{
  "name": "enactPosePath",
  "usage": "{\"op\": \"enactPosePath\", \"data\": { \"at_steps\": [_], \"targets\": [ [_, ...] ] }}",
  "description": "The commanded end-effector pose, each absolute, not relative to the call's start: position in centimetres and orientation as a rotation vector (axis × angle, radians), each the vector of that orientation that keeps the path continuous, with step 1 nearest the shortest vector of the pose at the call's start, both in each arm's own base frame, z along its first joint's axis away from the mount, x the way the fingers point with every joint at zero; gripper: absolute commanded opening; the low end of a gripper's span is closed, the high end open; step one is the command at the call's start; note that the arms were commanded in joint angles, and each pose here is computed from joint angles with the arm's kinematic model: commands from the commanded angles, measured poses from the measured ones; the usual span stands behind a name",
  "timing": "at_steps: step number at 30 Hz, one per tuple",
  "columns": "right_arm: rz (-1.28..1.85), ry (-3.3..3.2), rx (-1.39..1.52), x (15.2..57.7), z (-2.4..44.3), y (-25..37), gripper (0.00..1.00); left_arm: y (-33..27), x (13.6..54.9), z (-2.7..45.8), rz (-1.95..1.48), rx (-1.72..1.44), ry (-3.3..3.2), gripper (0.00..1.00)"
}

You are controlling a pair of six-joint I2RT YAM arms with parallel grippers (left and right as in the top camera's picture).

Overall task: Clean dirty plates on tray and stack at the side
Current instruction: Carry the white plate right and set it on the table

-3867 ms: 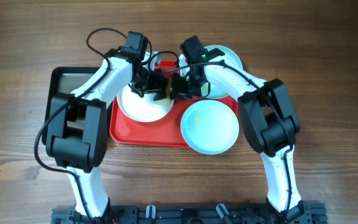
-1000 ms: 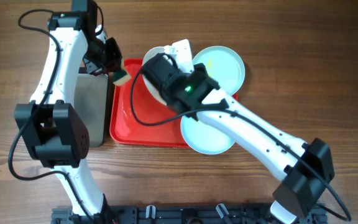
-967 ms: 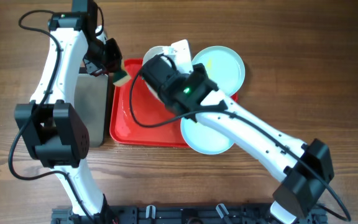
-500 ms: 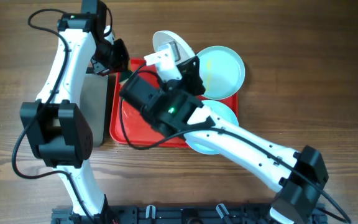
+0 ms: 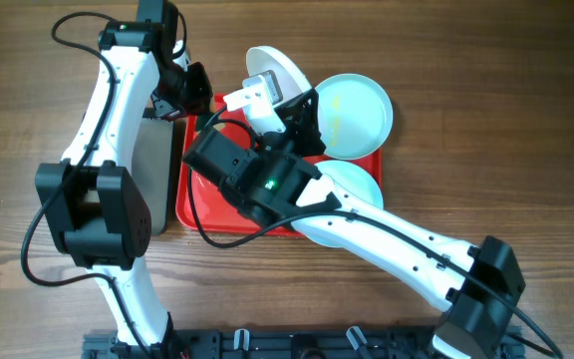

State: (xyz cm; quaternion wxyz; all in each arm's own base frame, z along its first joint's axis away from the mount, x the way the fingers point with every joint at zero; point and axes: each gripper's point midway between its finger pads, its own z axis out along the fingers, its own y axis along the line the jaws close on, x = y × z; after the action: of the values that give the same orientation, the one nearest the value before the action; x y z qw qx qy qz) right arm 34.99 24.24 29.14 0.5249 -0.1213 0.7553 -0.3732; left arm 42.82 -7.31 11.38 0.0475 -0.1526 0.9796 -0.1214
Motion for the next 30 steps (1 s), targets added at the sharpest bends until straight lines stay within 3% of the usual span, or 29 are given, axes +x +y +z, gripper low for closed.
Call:
{"op": "enactPosePath", "data": {
  "at_steps": [1, 5, 9, 16, 21, 26, 30],
  "targets": [
    [-0.796, 1.883, -0.334, 34.9, 28.5, 24.8, 0.04, -7.3, 42.7, 11.0, -0.361, -0.48, 2.994, 0.04],
    [-0.44, 2.214, -0.517, 34.9, 22.2, 27.2, 0.04, -7.1, 42.8, 10.9, -0.342, -0.481, 2.993, 0.04],
    [-0.138, 2.465, -0.478, 35.5, 18.8, 26.6, 0.04, -6.6, 42.8, 10.8, -0.298, -0.485, 2.991, 0.04],
    [0.278, 2.75, -0.271, 38.7, 16.6, 18.5, 0.04, -6.9, 42.7, 10.8, -0.299, -0.474, 2.993, 0.04],
    [0.739, 2.762, 0.165, 40.5, 18.2, 9.1, 0.04, -7.1, 42.7, 10.8, -0.3, -0.467, 2.994, 0.04],
    [0.609, 2.71, 0.653, 39.7, 17.4, -4.5, 0.04, -7.2, 42.7, 10.8, -0.3, -0.464, 2.995, 0.04],
    [0.365, 2.701, 0.954, 37.2, 15.0, -11.6, 0.04, -7.2, 42.9, 10.9, -0.302, -0.462, 2.988, 0.04]
  ]
}}
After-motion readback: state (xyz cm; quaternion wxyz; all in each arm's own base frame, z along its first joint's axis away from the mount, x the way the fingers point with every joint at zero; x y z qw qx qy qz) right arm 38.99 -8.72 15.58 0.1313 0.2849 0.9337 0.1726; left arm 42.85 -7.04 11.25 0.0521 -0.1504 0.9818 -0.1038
